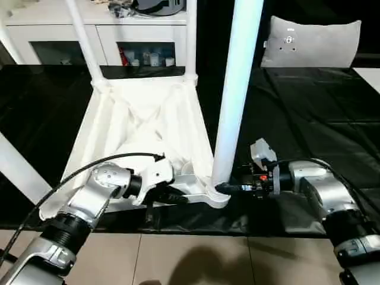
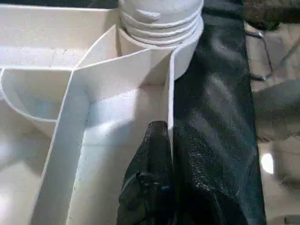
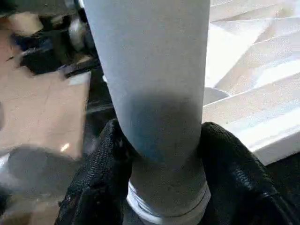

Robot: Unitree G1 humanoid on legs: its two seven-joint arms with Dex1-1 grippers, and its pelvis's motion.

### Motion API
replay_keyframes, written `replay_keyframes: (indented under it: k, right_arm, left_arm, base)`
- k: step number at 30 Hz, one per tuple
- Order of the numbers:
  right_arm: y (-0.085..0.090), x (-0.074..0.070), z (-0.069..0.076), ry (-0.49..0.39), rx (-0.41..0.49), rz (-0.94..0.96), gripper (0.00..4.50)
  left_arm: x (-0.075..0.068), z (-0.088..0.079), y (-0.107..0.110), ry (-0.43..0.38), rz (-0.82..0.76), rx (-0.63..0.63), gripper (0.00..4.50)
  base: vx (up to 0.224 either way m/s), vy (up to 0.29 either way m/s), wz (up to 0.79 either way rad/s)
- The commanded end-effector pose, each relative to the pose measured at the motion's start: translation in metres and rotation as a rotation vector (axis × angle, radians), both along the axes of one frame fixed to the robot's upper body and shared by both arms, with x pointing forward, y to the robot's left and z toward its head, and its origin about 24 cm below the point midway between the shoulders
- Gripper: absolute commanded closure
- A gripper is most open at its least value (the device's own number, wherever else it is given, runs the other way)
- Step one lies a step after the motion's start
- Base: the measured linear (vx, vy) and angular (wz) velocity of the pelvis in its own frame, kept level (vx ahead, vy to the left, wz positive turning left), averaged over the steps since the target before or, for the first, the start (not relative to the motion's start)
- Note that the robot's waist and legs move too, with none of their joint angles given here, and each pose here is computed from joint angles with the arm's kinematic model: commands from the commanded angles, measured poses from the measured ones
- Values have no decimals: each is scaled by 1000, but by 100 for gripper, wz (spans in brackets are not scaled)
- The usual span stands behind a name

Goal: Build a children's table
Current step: Rotate leg to tighten

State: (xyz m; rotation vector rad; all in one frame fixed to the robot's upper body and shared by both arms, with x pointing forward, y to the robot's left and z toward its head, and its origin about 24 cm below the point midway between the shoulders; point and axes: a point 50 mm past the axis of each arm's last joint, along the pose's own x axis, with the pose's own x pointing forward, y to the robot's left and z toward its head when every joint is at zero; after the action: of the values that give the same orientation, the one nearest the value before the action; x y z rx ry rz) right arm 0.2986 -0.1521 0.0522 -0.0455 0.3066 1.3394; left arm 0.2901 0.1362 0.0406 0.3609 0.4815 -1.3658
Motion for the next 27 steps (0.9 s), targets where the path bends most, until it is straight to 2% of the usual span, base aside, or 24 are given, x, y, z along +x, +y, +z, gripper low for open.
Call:
replay_keyframes:
  k: [1, 3, 4, 9, 12, 13, 14, 18, 21, 25, 26, 27]
  right_arm:
    - [14, 1, 0, -2, 28, -30, 256]
    - [19, 3, -3, 1, 26, -108, 256]
    - [32, 5, -8, 18, 22, -235, 256]
    - [57, 6, -20, 57, 14, -426, 256]
    - [68, 16, -28, 88, -24, -642, 256]
    - [70, 18, -27, 88, -1, -677, 256]
    - [73, 20, -26, 89, 24, -701, 200]
    - [75, 22, -20, 77, 58, -711, 172]
    - [63, 15, -18, 8, 51, -623, 147]
    - [20, 5, -18, -45, 26, -558, 103]
    - [16, 5, -17, -51, 24, -558, 95]
    - [-1, 4, -9, -108, 29, -532, 95]
  left_arm:
    - [-3, -8, -12, 31, 28, -8, 450]
    - [-1, -7, -17, 22, 50, -5, 450]
    - [1, -6, -29, 11, 87, -11, 450]
    - [8, -5, -57, -10, 161, -31, 450]
    - [18, -4, -73, -55, 264, -15, 450]
    - [20, -4, -77, -68, 290, -11, 450]
    - [22, -4, -81, -78, 310, -8, 450]
    - [25, -3, -84, -107, 329, 17, 450]
    - [25, -6, -78, -114, 320, 44, 450]
    - [25, -8, -61, -135, 278, 80, 450]
    - [25, -8, -60, -135, 274, 83, 450]
    - [23, -9, -52, -129, 234, 84, 450]
  base:
    - [0, 0, 0]
    - [0, 0, 0]
    - [0, 0, 0]
    - [0, 0, 0]
    - [0, 0, 0]
    - [0, 0, 0]
    - [0, 0, 0]
    - [0, 0, 0]
    - [0, 0, 0]
    - [16, 4, 2]
    - [0, 0, 0]
    - [0, 0, 0]
